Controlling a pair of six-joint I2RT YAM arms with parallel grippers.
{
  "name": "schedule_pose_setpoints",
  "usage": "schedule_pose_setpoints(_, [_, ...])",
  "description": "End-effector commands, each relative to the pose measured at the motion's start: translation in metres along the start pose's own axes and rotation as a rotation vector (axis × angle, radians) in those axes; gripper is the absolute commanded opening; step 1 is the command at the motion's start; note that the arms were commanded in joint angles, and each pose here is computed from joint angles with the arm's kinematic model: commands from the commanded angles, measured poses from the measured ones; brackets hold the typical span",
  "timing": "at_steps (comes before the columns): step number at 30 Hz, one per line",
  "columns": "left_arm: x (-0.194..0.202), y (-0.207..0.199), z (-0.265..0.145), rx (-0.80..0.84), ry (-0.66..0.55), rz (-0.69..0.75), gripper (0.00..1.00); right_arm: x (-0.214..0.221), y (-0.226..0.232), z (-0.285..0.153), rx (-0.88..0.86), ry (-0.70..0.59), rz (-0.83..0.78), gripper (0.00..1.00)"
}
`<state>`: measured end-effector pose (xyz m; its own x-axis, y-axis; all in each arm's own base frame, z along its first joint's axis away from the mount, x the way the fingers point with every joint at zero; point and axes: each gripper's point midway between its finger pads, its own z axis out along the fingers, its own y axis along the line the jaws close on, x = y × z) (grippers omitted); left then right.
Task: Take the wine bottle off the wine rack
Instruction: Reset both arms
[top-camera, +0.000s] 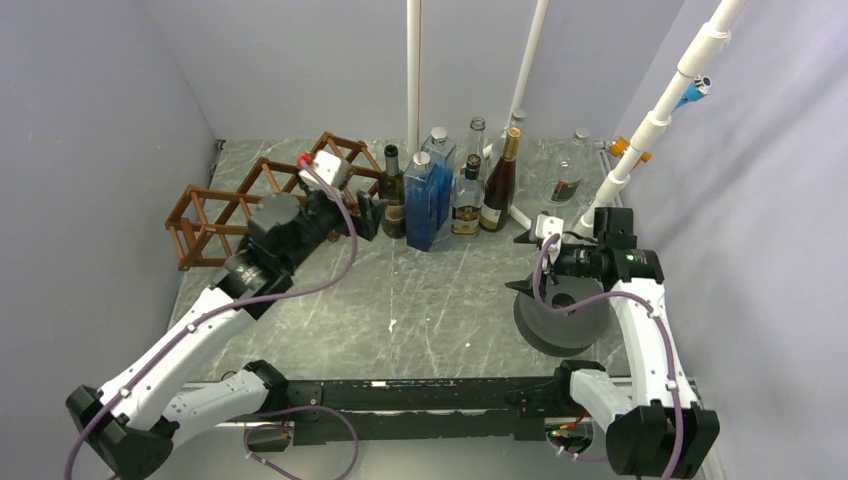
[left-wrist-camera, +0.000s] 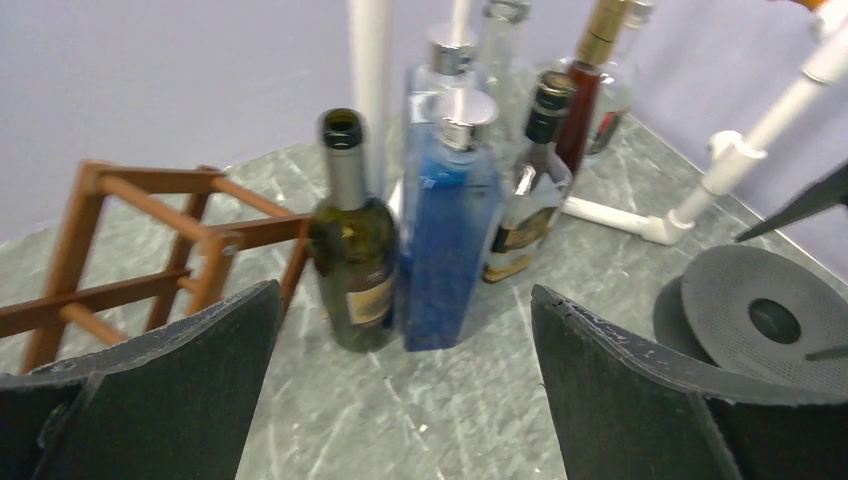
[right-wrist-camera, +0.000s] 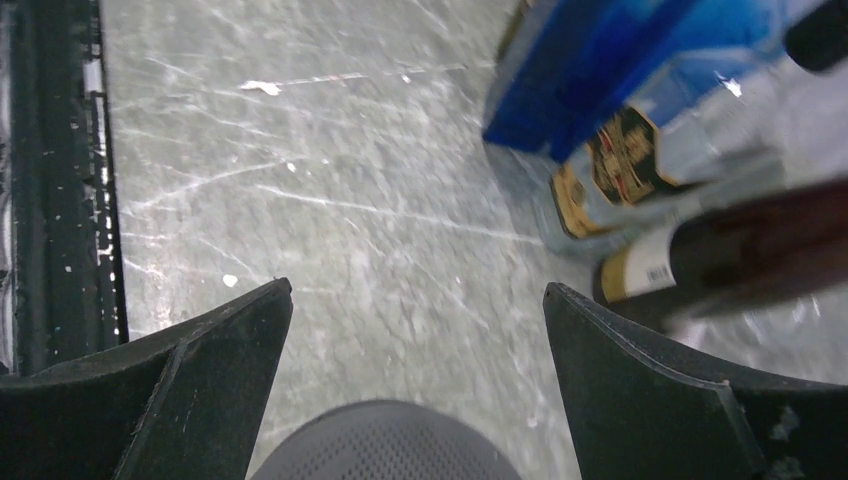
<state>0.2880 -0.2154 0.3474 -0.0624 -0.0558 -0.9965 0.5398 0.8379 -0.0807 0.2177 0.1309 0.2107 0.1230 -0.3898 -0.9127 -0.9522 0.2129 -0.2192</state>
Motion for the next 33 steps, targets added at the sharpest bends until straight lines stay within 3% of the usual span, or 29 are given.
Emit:
schedule_pose_setpoints(1, [-0.011, 0.019, -0.025, 0.021, 0.07, -0.043, 1.0, -0.012, -0.016, -0.03, 0.171, 0.107, 0.132, 1.0])
schedule_pose_setpoints(8, [-0.022, 0.043, -0.058, -0.054, 0.044, -0.055, 1.0, -0.041, -0.037, -0.087, 0.55, 0.169, 0.235, 1.0])
schedule_pose_setpoints(11, [-0.027, 0.048, -0.072, -0.078, 0.039, -0.067, 0.99, -0.068, -0.036, -0.103, 0.657, 0.124, 0.309, 1.0])
schedule_pose_setpoints(16, [-0.032, 0.052, -0.093, -0.131, 0.013, -0.116, 1.0, -0.106, -0.062, -0.163, 1.065, 0.04, 0.414, 1.0])
schedule_pose_setpoints(21, [-0.043, 0.053, -0.114, -0.167, -0.007, -0.146, 1.0, -0.141, -0.056, -0.178, 1.095, 0.0, 0.343, 1.0])
schedule_pose_setpoints(33, [-0.06, 0.055, -0.155, -0.219, -0.009, -0.129, 1.0, -0.162, -0.061, -0.205, 1.266, -0.134, 0.439, 1.0])
